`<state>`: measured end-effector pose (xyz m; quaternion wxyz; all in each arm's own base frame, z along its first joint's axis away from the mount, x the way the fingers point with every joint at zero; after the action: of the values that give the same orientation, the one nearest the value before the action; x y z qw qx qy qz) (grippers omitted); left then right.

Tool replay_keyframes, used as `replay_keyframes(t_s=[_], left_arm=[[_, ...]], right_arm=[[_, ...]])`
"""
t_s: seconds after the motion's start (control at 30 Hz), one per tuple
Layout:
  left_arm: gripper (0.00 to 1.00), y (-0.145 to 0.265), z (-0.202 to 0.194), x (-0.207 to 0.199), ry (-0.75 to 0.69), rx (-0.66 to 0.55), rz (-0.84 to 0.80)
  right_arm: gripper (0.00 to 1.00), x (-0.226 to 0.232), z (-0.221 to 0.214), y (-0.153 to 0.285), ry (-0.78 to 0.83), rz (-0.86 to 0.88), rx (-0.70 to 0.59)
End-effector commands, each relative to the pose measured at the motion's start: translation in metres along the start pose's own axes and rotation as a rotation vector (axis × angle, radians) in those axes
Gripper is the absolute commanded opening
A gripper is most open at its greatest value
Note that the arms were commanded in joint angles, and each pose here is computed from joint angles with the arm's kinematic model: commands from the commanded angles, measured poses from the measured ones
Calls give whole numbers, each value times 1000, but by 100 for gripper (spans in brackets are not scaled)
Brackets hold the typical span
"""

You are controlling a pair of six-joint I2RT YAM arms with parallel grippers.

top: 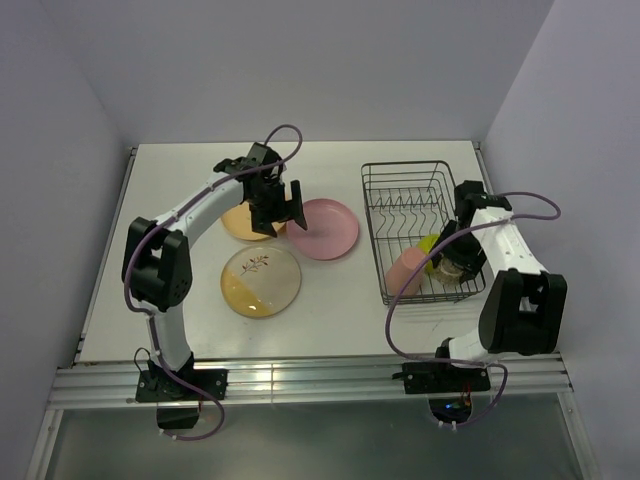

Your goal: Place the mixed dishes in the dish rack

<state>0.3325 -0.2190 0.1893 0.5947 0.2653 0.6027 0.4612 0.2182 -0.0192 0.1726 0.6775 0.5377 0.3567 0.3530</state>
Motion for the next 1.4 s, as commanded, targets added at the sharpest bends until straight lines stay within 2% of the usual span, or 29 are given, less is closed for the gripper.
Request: replay_keyframes(t_s=[0.0,0.3,0.37,0.57,0.7,0.8,0.93,1.07,1.37], left_arm=[[93,4,4,-3,-48,-16,23],[91,-16,-11,-6,-103,-2,132],[91,-20,-13,-8,-117,-8,150],[91,-37,-19,-7,-159,-22,249],[91,-44,-22,-2,-152,-34,282],[91,-46,-20,-5,-140,-45,272],[90,-51,-14,-10,-140,-50,268],[89,-60,-11,-10,-140,-36,281],[86,-70,-2,-9,-142,-55,307]], right_arm=[[0,5,22,-1,-8,13,-73],[0,7,15,-23,19,-4,-9],[3,6,12,-27,21,-8,-7],[34,4,5,-33,42,-12,8],[62,4,1,-34,43,10,2],[69,5,0,-33,44,25,-4],[72,3,-2,-31,53,28,-16],[80,1,-4,-26,57,29,-29],[81,-2,-10,-8,41,67,-50]])
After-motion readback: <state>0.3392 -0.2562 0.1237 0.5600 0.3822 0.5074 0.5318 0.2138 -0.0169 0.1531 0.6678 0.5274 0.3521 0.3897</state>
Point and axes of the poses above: each gripper's point midway between its finger pads, its own y axis back along the fingers, its own x axis along the line the jaws close on, z = x × y, the point moved 8 cm from there along y, back along the fingers, and after that the axes turned 10 degrees about y, right-handed, at the moved point
